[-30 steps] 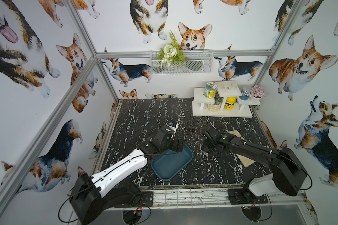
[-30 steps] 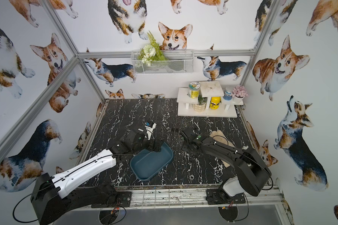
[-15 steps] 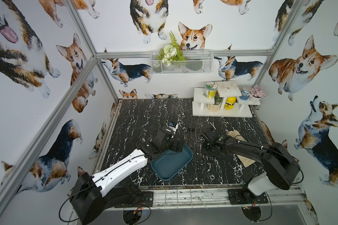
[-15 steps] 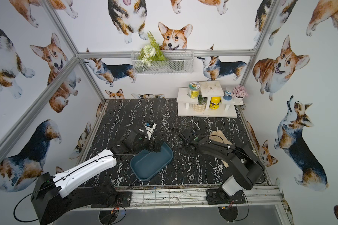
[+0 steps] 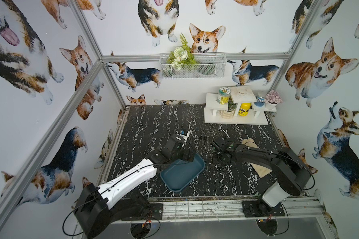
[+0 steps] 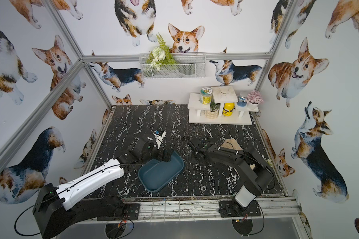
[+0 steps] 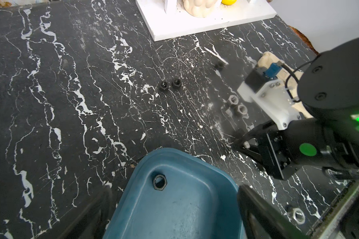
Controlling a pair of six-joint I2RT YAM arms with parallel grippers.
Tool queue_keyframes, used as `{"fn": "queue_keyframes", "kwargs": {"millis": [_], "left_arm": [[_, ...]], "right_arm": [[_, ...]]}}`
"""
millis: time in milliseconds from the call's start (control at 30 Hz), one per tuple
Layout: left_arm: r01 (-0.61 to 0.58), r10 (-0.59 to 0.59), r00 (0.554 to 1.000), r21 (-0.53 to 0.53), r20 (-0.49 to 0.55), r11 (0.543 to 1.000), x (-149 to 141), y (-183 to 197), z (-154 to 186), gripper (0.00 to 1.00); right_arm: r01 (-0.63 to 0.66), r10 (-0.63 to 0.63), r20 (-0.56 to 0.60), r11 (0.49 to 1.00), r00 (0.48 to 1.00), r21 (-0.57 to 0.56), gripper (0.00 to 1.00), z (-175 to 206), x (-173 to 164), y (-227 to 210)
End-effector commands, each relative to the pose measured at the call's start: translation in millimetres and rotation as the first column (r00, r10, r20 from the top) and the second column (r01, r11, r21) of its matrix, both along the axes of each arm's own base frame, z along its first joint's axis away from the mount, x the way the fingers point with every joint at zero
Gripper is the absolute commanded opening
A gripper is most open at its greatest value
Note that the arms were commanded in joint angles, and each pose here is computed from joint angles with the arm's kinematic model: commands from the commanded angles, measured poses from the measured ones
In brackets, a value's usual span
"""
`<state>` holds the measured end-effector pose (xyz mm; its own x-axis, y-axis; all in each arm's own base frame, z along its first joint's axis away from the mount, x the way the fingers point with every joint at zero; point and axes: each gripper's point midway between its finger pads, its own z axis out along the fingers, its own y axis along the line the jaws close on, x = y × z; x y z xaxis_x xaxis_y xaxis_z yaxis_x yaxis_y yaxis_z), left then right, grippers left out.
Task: Put the nuts on the desktop into the storage box
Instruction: Pick up the nut from the center of the board.
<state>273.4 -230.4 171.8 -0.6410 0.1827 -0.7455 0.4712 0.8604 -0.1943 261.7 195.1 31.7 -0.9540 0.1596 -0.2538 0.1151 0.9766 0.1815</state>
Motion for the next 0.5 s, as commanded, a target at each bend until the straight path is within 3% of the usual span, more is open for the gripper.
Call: {"fn": "queue_keyframes", "kwargs": {"millis": [0,167,233,300,467], "left_arm": [[0.123,-0.12,0.992,-0.075,0.043,0.99,-8.6,-18.9,10.8,1.0],[0.319,-0.297,0.943,-0.159,0.151,0.934,-34.6,-36.0,23.9,1.0],[0.44,-0.403,0.89,-0.17,0.211,0.882,-52.9,-43.3,27.5,1.0],[0.551,-0.51,0.821,-0.124,0.255,0.825,-71.3,-47.9,27.0,1.0],[0.617,-0.598,0.756,0.013,0.265,0.787,-82.7,-43.6,19.6,1.0]], "right_arm": [[-0.06,0.059,0.014,0.997,0.998,0.046,0.16,16.3,-2.8,8.7],[-0.151,0.142,0.059,0.972,0.988,0.181,0.15,49.3,-11.0,27.9],[-0.201,0.188,0.073,0.947,0.979,0.25,0.15,63.0,-17.0,38.9],[-0.263,0.248,0.088,0.903,0.965,0.34,0.16,80.3,-25.5,54.3],[-0.349,0.35,0.117,0.734,0.93,0.582,0.17,125.5,-46.4,93.8]]}}
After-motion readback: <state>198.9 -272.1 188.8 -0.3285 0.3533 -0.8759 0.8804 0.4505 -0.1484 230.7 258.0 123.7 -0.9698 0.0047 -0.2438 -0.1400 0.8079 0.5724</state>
